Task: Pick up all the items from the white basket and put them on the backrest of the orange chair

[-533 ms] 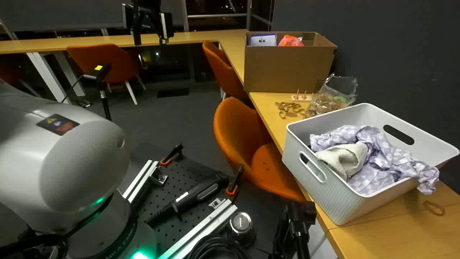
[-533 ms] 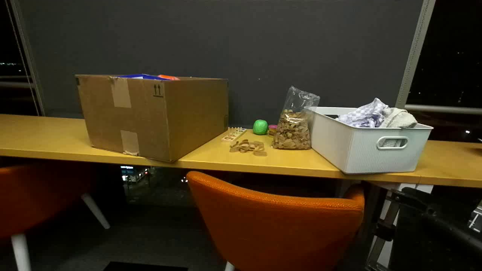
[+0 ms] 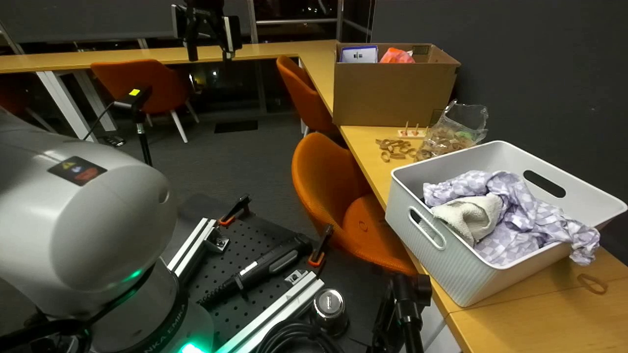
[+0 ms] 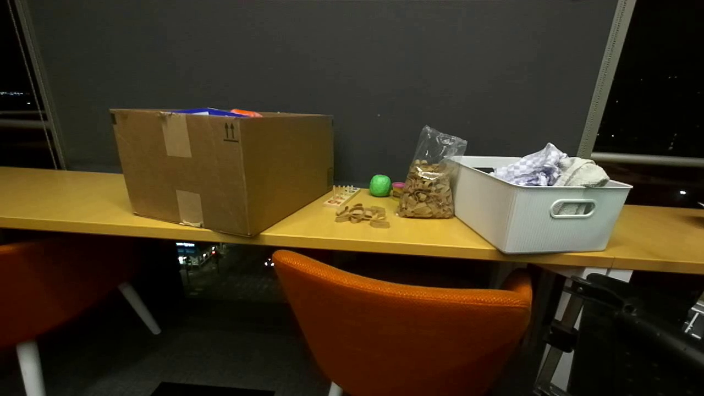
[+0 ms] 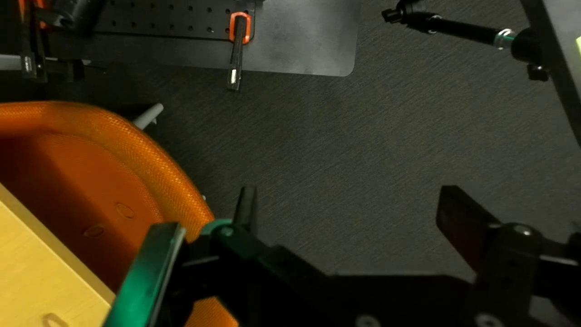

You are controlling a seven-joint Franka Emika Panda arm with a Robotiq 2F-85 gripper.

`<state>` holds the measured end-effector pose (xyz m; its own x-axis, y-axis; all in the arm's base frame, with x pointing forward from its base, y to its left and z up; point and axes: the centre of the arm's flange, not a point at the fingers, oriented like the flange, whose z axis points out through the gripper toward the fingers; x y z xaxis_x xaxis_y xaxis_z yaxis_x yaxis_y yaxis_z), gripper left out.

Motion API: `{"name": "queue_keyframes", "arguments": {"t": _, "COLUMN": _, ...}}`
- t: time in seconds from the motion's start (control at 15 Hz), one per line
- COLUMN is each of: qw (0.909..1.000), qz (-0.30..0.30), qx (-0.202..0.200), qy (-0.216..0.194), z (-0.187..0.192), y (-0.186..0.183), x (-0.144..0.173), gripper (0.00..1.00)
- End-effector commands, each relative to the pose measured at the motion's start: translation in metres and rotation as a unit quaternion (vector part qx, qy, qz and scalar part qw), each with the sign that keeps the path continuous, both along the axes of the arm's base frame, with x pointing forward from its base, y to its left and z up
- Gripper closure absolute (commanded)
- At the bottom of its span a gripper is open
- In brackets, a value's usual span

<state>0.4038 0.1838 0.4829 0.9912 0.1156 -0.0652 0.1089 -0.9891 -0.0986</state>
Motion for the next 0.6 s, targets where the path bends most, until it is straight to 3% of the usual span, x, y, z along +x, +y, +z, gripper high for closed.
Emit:
{"name": "queue_keyframes", "arguments": {"t": 0.0, "qw": 0.9989, "qz": -0.017, "qx": -0.025, "qy": -0.037, "z": -0.001, "y": -0.061, "x": 0.02, "gripper": 0.0}}
{"name": "queue_keyframes", "arguments": {"t": 0.2, "qw": 0.9969, "qz": -0.031, "qx": -0.054, "qy": -0.049, "z": -0.019, "y": -0.132, "x": 0.044, "gripper": 0.0}}
{"name": "queue_keyframes", "arguments": {"t": 0.53, "qw": 0.9932, "qz": -0.09, "qx": -0.059, "qy": -0.043, "z": -0.051, "y": -0.27, "x": 0.085, "gripper": 0.0}}
